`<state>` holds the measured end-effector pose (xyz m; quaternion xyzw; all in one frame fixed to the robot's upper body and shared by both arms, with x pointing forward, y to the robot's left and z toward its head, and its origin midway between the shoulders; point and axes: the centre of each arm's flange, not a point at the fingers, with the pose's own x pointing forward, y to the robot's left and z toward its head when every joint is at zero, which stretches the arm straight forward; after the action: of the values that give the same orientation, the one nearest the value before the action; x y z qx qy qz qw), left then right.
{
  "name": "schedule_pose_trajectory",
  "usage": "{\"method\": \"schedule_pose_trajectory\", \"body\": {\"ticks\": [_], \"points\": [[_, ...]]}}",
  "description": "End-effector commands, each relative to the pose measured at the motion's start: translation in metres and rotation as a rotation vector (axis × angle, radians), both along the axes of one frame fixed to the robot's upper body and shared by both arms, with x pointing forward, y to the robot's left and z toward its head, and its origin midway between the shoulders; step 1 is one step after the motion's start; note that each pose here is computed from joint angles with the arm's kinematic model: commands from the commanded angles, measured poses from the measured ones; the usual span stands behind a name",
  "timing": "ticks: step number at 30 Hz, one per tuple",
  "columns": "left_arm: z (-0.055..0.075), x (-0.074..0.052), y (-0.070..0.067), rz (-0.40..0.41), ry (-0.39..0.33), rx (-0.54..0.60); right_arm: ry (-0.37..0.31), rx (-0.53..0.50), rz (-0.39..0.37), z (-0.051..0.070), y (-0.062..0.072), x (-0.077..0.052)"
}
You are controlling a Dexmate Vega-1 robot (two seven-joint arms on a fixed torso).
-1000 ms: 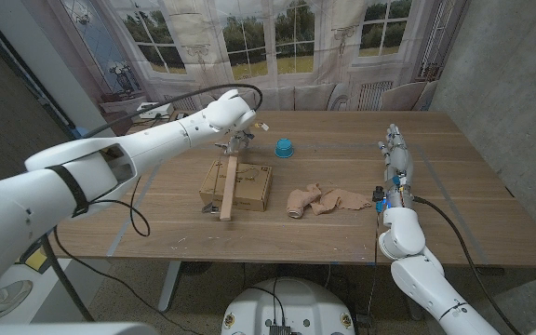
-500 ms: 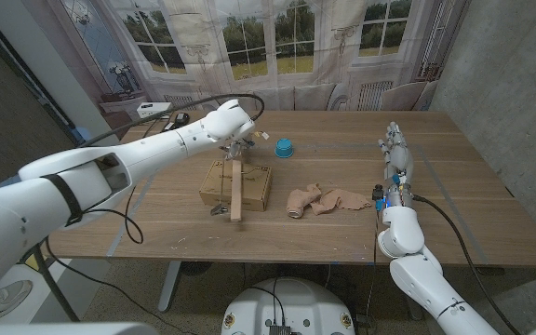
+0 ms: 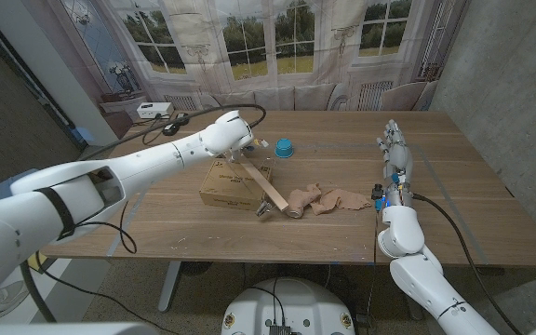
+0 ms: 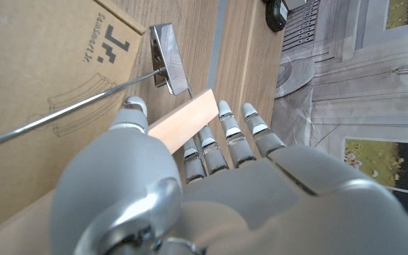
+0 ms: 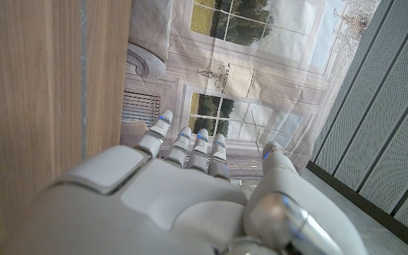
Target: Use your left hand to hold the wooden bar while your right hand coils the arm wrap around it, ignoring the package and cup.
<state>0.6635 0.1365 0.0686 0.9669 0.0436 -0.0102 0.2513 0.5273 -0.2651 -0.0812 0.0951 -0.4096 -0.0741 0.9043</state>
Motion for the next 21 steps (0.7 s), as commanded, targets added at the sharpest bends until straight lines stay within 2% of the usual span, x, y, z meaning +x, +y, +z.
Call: {"method": "schedule_pose_trajectory", "body": {"ticks": [1, 7, 11, 16, 21], "points": [[-0.013, 0.001, 0.005, 0.095, 0.020, 0.021, -0.002, -0.008, -0.011, -0.003, 0.001, -0.009], [-0.023, -0.003, 0.008, 0.097, 0.048, 0.025, -0.007, -0.017, -0.012, -0.002, 0.002, -0.013], [-0.025, -0.007, 0.010, 0.047, 0.071, -0.011, -0.013, -0.023, -0.013, 0.000, 0.004, -0.015], [-0.022, -0.013, 0.013, -0.062, 0.099, -0.116, -0.016, -0.037, -0.019, 0.002, 0.006, -0.018], [-0.025, -0.013, 0.016, -0.119, 0.143, -0.205, -0.015, -0.051, -0.032, 0.003, 0.008, -0.021]]}}
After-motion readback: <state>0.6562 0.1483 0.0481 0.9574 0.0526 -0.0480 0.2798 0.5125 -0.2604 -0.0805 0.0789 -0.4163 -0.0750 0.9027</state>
